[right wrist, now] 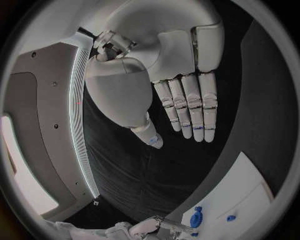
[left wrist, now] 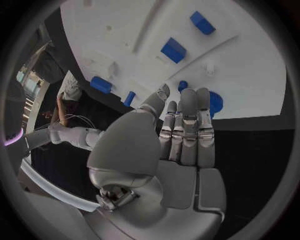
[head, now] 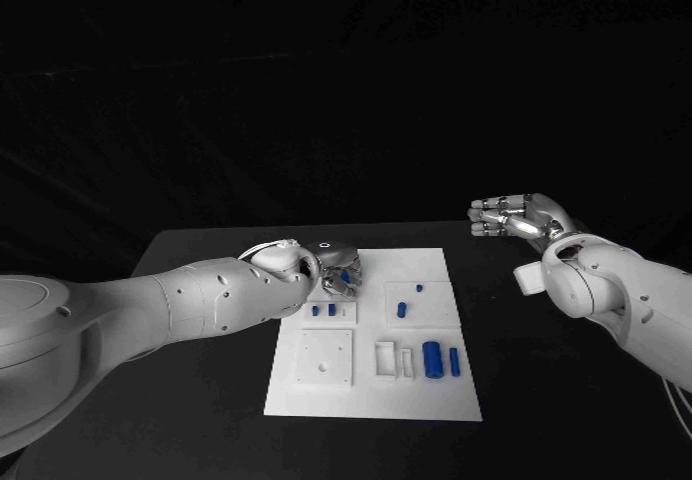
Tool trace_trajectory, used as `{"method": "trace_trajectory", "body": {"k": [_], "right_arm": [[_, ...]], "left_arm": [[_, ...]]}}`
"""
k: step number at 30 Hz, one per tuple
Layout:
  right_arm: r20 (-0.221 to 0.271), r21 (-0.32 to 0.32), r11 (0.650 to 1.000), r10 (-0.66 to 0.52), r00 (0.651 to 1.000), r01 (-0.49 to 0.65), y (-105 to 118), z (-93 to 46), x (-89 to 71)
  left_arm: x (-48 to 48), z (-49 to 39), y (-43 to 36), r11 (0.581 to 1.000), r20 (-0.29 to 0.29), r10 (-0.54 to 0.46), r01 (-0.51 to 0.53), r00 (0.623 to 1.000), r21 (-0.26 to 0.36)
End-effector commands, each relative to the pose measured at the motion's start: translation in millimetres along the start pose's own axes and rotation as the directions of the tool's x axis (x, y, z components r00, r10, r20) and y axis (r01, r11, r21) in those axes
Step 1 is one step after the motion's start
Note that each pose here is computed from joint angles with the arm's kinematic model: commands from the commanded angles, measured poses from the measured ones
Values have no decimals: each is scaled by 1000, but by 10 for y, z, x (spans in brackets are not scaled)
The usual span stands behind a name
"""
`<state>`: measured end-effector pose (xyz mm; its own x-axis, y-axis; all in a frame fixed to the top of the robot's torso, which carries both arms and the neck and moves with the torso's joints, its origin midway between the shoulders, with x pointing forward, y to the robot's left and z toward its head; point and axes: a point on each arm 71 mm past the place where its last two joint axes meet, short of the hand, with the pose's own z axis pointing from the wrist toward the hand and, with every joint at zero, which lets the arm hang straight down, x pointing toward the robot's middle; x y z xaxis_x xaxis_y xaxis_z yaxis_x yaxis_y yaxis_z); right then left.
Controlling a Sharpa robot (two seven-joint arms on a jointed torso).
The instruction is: Assemble the parts on the task board
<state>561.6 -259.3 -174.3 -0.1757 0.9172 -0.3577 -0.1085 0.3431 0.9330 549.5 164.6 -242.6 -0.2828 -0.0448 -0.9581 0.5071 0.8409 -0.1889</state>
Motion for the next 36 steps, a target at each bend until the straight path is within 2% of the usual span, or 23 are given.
{"method": "trace_trajectory", "body": {"k": [1,14,28,36], "right_arm": [[-14,-14,1000,-5,1000,5,17,-1,20],[-18,-16,1000,-4,1000,4,23,-1,27],[-21,-17,1000,-3,1000,3,29,-1,37],[-23,-18,1000,-2,1000,2,32,3,48]], "left_arm": [[30,15,-6,1000,-11,15,-15,1000,16],[101,53,59,1000,-7,9,-9,1000,-13],[162,72,80,1000,-19,3,-3,1000,-27],[208,86,64,1000,-27,-8,7,1000,-26]]}}
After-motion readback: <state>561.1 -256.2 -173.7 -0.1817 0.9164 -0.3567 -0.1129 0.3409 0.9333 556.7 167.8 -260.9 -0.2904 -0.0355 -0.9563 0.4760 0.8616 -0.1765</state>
